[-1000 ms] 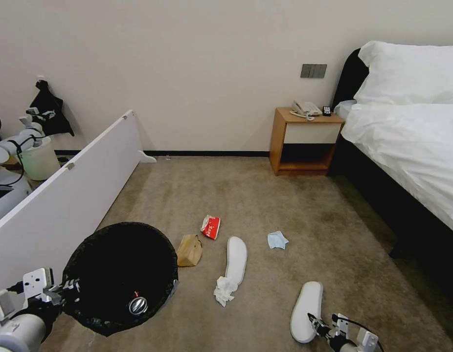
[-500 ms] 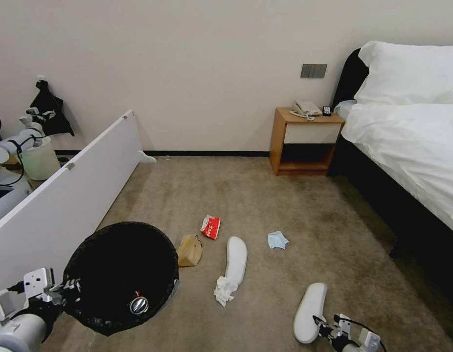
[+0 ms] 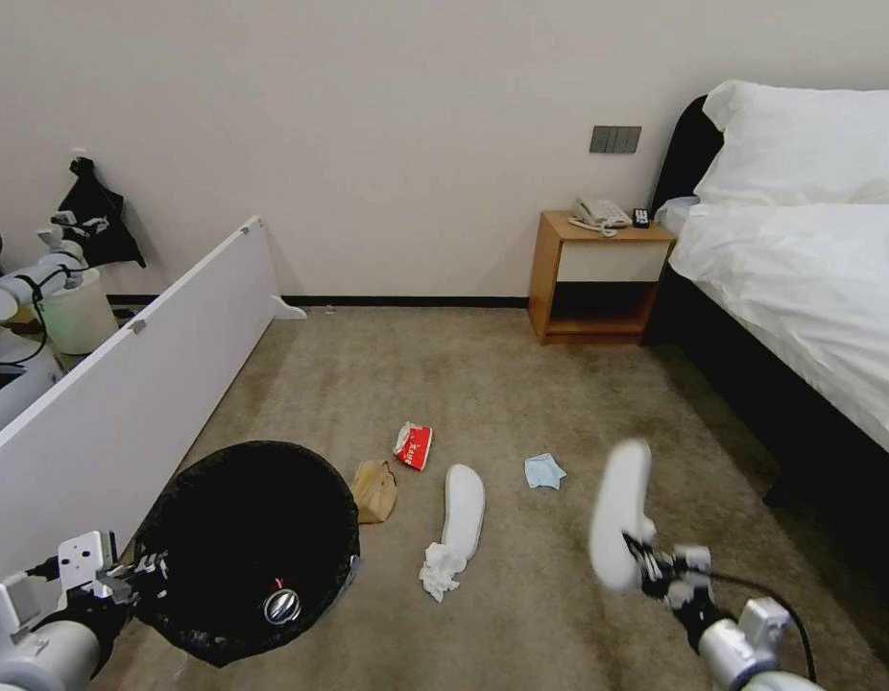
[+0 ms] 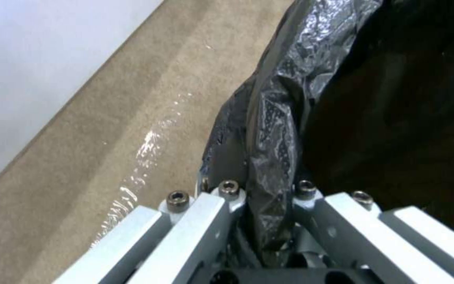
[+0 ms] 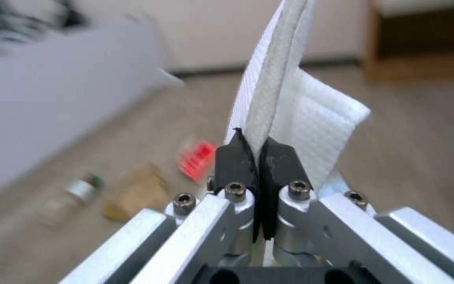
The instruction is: Pick up the trash bin, then pick up the garbage from the floor and place it into the trash bin.
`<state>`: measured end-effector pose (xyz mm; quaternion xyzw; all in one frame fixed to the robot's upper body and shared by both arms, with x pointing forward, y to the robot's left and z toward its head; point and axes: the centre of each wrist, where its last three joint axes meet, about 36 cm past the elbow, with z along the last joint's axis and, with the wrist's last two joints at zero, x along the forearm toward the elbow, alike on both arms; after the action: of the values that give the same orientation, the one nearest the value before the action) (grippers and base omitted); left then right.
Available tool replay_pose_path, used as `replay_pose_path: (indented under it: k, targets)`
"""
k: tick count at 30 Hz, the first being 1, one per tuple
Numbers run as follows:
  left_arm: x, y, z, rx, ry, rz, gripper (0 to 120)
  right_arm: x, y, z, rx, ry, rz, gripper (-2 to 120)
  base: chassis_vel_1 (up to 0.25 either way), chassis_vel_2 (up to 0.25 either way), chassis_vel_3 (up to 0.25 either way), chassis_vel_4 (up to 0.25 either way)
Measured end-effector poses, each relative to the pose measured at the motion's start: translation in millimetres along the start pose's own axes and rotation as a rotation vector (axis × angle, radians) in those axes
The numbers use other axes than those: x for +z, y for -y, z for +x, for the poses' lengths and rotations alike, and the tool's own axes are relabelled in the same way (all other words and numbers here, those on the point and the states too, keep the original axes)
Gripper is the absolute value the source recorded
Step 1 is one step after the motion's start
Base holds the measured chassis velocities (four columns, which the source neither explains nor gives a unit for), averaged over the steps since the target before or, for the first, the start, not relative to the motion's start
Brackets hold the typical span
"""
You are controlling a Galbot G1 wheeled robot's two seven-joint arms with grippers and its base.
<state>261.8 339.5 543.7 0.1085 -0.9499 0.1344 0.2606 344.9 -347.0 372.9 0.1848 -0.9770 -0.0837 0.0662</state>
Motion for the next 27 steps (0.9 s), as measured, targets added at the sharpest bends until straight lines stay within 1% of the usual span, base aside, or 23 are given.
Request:
replay_pose_path:
  k: [1,2,4,5,7,8,10,11,13,14,15,16,17,18,19,21,22,24,25,26,27]
  targets:
    - [0.3,0.6,-0.1,0.002,-0.002,-0.002,3,-17.8,-6.8,-7.1,-0.067,0.046,0.027,0,0.0,0.0,0.0,0.0]
    - [0.3,0.6,-0.1,0.002,-0.002,-0.002,3,-17.8,-6.8,-7.1,-0.067,0.046,0.027,0,0.0,0.0,0.0,0.0]
    - [1.5,1.5,-0.4,0.004,-0.009,-0.003,3,-47.8,-26.5,-21.8,-0.212,0.139,0.036,0,0.0,0.0,0.0,0.0]
    - [1.5,1.5,-0.4,0.004,-0.009,-0.003,3,-47.8,-26.5,-21.8,-0.212,0.139,0.036,0,0.0,0.0,0.0,0.0]
    - [2.6,2.5,-0.8,0.004,-0.016,-0.006,3,-67.9,-42.0,-33.4,-0.335,0.216,0.052,0,0.0,0.0,0.0,0.0]
    - [2.6,2.5,-0.8,0.004,-0.016,-0.006,3,-67.9,-42.0,-33.4,-0.335,0.216,0.052,0,0.0,0.0,0.0,0.0]
    - [3.9,3.9,-1.4,0.006,-0.024,-0.009,3,-85.2,-53.9,-48.5,-0.455,0.297,0.079,0,0.0,0.0,0.0,0.0]
    - [3.9,3.9,-1.4,0.006,-0.024,-0.009,3,-85.2,-53.9,-48.5,-0.455,0.297,0.079,0,0.0,0.0,0.0,0.0]
    - [5.0,4.5,-1.8,0.01,-0.033,-0.006,3,-99.3,-65.8,-63.4,-0.546,0.358,0.079,0,0.0,0.0,0.0,0.0]
    - [5.9,4.8,-2.0,0.015,-0.041,-0.003,3,-110.5,-78.9,-78.0,-0.626,0.403,0.069,0,0.0,0.0,0.0,0.0]
    - [5.9,4.8,-2.0,0.015,-0.041,-0.003,3,-110.5,-78.9,-78.0,-0.626,0.403,0.069,0,0.0,0.0,0.0,0.0]
    - [6.5,4.7,-2.6,0.017,-0.048,-0.001,3,-117.2,-90.9,-93.0,-0.697,0.438,0.067,0,0.0,0.0,0.0,0.0]
    - [6.5,4.7,-2.6,0.017,-0.048,-0.001,3,-117.2,-90.9,-93.0,-0.697,0.438,0.067,0,0.0,0.0,0.0,0.0]
    - [7.0,4.3,-3.3,0.019,-0.054,0.0,3,-118.1,-103.5,-110.1,-0.762,0.457,0.059,0,0.0,0.0,0.0,0.0]
    - [7.0,4.3,-3.3,0.019,-0.054,0.0,3,-118.1,-103.5,-110.1,-0.762,0.457,0.059,0,0.0,0.0,0.0,0.0]
    - [7.6,4.0,-4.2,0.02,-0.062,0.001,3,-116.3,-122.3,-141.1,-0.851,0.481,0.049,0,0.0,0.0,0.0,0.0]
    - [7.6,4.0,-4.2,0.02,-0.062,0.001,3,-116.3,-122.3,-141.1,-0.851,0.481,0.049,0,0.0,0.0,0.0,0.0]
    - [8.8,3.1,-5.3,0.017,-0.068,0.0,3,-115.3,-147.3,-172.0,-0.939,0.508,0.037,0,0.0,0.0,0.0,0.0]
    - [8.8,3.1,-5.3,0.017,-0.068,0.0,3,-115.3,-147.3,-172.0,-0.939,0.508,0.037,0,0.0,0.0,0.0,0.0]
    - [9.2,2.7,-5.6,0.016,-0.07,0.0,3,-114.8,-157.2,-181.7,-0.968,0.519,0.031,0,0.0,0.0,0.0,0.0]
    - [9.2,2.7,-5.6,0.016,-0.07,0.0,3,-114.8,-157.2,-181.7,-0.968,0.519,0.031,0,0.0,0.0,0.0,0.0]
